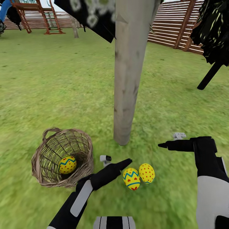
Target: Take the three Easter eggs out of the wicker basket on the lawn in the garden, then place them on the lawn next to a single tree (choose any tree) so that all three eggs are next to the same tree and none are left in the basket.
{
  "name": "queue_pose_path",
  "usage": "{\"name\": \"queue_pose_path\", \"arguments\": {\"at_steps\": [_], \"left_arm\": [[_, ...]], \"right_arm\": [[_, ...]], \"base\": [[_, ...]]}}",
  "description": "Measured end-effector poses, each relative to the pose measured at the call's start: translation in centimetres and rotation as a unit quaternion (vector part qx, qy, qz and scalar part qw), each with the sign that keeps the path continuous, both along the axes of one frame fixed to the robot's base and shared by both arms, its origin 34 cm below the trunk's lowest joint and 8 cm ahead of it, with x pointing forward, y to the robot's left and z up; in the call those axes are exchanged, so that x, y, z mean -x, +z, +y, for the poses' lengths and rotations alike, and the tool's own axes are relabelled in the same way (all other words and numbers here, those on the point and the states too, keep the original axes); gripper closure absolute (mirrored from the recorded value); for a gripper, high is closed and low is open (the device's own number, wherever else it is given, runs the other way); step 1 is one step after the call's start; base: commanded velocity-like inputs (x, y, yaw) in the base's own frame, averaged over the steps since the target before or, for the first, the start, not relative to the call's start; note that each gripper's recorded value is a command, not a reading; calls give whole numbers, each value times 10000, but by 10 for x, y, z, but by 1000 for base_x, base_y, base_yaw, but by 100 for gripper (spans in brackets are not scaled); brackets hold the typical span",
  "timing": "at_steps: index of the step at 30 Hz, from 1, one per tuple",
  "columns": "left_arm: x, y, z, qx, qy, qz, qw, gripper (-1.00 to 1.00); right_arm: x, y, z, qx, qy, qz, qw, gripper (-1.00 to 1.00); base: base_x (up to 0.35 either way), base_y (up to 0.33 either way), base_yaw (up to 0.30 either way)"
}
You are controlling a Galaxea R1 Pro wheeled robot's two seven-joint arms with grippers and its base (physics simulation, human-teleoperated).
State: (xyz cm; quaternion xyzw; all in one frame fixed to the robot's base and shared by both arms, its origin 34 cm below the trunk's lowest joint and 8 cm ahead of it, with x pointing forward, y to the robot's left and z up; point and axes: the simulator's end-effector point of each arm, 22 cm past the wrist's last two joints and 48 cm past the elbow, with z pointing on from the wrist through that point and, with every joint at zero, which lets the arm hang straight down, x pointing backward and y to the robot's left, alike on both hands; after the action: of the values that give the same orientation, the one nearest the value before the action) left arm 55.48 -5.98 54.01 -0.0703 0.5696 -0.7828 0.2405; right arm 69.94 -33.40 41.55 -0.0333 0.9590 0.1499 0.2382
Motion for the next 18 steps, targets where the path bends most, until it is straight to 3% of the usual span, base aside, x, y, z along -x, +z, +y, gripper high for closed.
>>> {"name": "queue_pose_path", "arguments": {"at_steps": [8,13,18], "left_arm": [[1,18,1,9,8,-175,9998,-100],[1,13,4,-15,14,-136,9999,-100],[-6,18,12,261,152,22,9995,-100]], "right_arm": [[-1,16,0,0,2,-100,9999,-100],[2,9,2,-29,9,-8,10000,-100],[3,7,2,-28,13,8,10000,-100]], "base": [[28,0,0],[-5,-38,0],[-288,2,0]]}}
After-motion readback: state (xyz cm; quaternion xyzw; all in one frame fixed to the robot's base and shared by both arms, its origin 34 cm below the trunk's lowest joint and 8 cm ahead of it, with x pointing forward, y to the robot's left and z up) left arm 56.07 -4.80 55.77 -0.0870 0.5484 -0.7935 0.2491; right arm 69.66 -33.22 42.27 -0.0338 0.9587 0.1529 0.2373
